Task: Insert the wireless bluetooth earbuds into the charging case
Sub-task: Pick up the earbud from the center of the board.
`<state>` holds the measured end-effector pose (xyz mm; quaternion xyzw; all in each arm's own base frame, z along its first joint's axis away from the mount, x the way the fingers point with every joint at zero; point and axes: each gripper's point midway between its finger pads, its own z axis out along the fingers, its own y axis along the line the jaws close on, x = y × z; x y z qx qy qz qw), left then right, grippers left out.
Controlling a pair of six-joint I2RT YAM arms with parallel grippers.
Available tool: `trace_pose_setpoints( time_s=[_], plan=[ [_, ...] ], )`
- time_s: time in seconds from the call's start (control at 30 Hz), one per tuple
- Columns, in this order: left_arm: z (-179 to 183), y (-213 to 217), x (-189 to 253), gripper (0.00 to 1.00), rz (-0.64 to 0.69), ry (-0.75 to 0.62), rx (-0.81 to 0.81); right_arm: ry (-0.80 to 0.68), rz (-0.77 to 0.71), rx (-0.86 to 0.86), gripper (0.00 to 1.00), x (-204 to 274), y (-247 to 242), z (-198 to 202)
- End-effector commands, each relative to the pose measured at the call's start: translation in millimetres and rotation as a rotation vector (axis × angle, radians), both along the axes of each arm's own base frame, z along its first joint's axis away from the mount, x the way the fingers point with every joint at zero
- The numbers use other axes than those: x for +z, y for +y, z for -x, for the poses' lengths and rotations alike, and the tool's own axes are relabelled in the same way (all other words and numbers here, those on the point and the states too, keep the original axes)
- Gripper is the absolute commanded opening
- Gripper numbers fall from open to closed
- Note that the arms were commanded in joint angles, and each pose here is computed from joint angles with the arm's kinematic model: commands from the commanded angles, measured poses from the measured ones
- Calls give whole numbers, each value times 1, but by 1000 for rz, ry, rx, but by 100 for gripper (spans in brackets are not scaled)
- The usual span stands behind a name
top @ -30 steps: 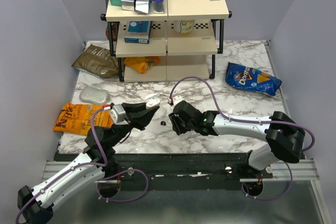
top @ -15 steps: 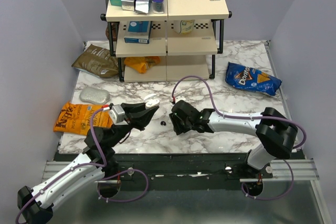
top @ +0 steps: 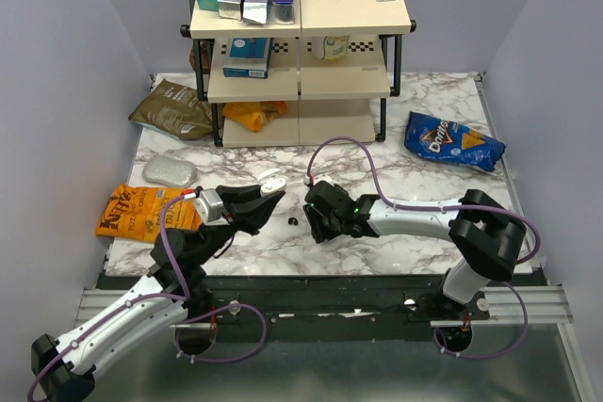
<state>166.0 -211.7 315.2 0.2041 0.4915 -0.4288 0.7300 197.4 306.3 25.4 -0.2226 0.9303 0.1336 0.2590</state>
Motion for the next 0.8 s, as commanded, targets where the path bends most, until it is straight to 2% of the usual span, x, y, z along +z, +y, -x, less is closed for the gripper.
trace_pose_setpoints(
  time_s=[0.0, 0.27, 0.43, 0.63, 0.77],
  plan=[
    [1, 3, 9, 0, 16, -15, 11, 29, 5, -11, 53, -6, 2, 1],
    [3, 4, 10, 0, 20, -16, 10, 43, 17, -13, 47, -12, 0, 3],
    [3, 3, 9, 0, 17, -14, 5, 49, 23, -14, 38, -15, -3, 5],
    [4, 3, 9, 0, 20, -16, 5, 55, 21, -17, 32, -15, -3, 6],
    [5, 4, 9, 0, 20, -16, 6, 42, 15, -27, 22, -11, -5, 5]
  ],
)
